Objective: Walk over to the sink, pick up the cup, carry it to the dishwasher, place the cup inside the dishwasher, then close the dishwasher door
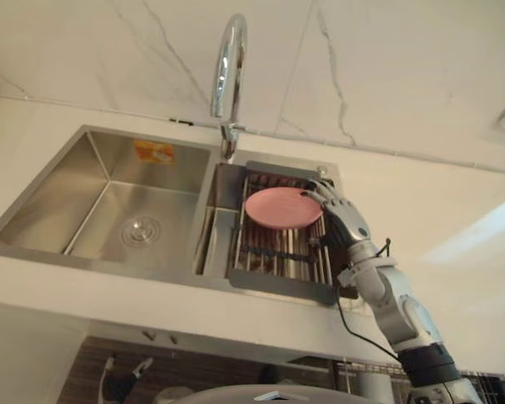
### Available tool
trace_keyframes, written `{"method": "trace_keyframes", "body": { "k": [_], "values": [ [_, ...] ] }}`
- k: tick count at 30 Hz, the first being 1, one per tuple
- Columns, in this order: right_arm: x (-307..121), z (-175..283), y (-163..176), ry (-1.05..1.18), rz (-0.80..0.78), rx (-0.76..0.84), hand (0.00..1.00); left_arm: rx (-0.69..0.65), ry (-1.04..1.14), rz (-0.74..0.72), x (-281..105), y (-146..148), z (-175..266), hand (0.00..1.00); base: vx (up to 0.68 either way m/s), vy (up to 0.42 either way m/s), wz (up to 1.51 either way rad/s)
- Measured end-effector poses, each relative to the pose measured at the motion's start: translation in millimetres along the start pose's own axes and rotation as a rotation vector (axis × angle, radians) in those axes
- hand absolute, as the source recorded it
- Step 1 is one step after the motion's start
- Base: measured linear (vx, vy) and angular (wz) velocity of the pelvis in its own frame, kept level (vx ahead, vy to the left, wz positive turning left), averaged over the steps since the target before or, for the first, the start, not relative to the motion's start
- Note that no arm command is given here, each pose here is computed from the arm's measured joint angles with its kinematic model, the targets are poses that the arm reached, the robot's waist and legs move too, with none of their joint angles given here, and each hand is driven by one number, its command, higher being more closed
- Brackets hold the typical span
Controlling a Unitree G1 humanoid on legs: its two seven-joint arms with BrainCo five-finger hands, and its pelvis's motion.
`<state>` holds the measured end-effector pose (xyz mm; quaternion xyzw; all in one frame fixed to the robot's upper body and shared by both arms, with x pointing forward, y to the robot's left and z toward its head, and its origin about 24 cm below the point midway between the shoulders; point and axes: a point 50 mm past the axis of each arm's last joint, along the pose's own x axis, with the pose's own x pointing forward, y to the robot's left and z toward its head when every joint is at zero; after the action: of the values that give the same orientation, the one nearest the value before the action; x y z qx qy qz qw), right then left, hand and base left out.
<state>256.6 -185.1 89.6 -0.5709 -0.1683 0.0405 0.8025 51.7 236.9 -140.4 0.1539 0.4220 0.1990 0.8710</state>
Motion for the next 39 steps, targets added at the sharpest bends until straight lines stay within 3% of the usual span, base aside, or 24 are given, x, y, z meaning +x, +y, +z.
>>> {"method": "trace_keyframes", "body": {
  "k": [11,24,39],
  "values": [
    [-2,1,6,-0.025,0.035,-0.132,0.0,0.0,-0.002,0.001,0,0,1,0.0,0.0,0.0,0.0],
    [13,-4,42,-0.01,0.192,-0.21,0.0,0.001,-0.005,-0.002,1,-1,2,0.0,0.0,0.0,0.02],
    [30,-25,51,0.08,0.201,-0.316,0.0,0.001,-0.01,-0.002,2,-1,4,0.0,-0.01,-0.001,0.07]
  ]
}}
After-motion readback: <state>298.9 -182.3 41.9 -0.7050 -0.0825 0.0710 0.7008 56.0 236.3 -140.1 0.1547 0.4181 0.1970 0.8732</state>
